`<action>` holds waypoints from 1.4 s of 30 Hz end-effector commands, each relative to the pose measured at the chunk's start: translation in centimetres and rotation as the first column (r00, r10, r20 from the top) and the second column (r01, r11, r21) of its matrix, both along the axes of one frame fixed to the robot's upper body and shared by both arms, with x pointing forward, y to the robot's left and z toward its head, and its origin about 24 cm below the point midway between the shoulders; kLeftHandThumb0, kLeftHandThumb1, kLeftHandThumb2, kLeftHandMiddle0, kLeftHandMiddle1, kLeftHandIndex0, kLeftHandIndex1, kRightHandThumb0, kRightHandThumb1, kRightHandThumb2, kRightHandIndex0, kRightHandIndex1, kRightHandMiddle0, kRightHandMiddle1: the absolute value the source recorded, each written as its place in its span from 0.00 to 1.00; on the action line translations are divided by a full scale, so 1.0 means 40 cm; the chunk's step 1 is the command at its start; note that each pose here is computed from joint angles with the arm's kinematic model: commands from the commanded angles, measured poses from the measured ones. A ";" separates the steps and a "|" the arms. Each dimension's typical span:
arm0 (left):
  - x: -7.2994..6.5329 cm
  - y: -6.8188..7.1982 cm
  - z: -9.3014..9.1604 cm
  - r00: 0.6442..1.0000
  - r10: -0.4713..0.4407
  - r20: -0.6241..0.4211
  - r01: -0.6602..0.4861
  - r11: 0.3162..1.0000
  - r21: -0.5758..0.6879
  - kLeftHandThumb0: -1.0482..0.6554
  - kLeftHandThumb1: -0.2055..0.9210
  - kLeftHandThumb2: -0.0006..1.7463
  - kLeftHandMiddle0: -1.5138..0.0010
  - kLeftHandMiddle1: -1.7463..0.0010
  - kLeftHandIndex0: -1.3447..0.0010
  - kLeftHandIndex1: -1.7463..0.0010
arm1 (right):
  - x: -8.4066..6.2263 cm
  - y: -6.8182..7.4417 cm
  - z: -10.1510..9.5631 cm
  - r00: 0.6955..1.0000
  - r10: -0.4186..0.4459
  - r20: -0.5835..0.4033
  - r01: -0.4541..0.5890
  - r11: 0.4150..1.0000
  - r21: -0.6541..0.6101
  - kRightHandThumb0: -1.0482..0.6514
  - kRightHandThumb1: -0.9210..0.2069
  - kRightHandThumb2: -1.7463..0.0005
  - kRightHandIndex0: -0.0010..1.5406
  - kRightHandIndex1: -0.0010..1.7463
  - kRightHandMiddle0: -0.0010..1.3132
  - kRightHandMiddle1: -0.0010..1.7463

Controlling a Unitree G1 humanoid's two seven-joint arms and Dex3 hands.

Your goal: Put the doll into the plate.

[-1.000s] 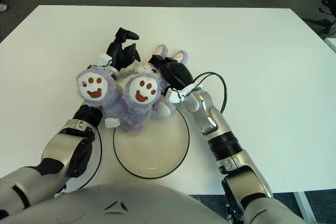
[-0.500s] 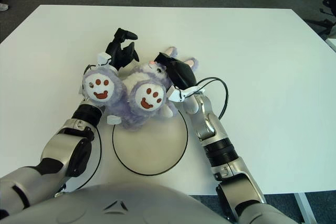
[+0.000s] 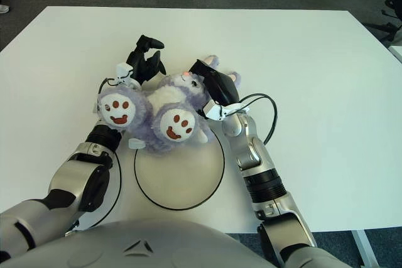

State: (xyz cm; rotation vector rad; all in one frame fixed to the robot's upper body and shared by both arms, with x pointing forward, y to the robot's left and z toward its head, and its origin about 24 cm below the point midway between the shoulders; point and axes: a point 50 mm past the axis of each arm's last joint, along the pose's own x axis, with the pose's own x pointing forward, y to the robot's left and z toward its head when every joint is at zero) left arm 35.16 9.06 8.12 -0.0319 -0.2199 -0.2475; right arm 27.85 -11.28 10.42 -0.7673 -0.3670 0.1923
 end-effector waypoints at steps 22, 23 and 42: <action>0.019 0.013 -0.018 0.999 0.015 -0.047 -0.015 1.000 0.014 0.41 1.00 0.31 0.47 0.07 0.87 0.00 | -0.059 -0.050 0.083 0.998 -0.025 0.051 0.022 0.998 0.056 0.61 0.75 0.14 0.48 0.93 0.56 0.92; 0.019 0.013 -0.018 0.999 0.016 -0.049 -0.015 1.000 0.015 0.41 1.00 0.31 0.47 0.07 0.87 0.00 | -0.061 -0.052 0.085 0.998 -0.024 0.050 0.021 0.998 0.057 0.61 0.75 0.14 0.48 0.93 0.56 0.92; 0.029 0.017 -0.026 0.997 0.028 -0.074 -0.024 0.999 0.046 0.41 1.00 0.31 0.47 0.07 0.87 0.00 | -0.096 -0.071 0.113 1.000 -0.015 0.006 0.014 0.994 0.112 0.61 0.75 0.17 0.53 0.97 0.60 0.77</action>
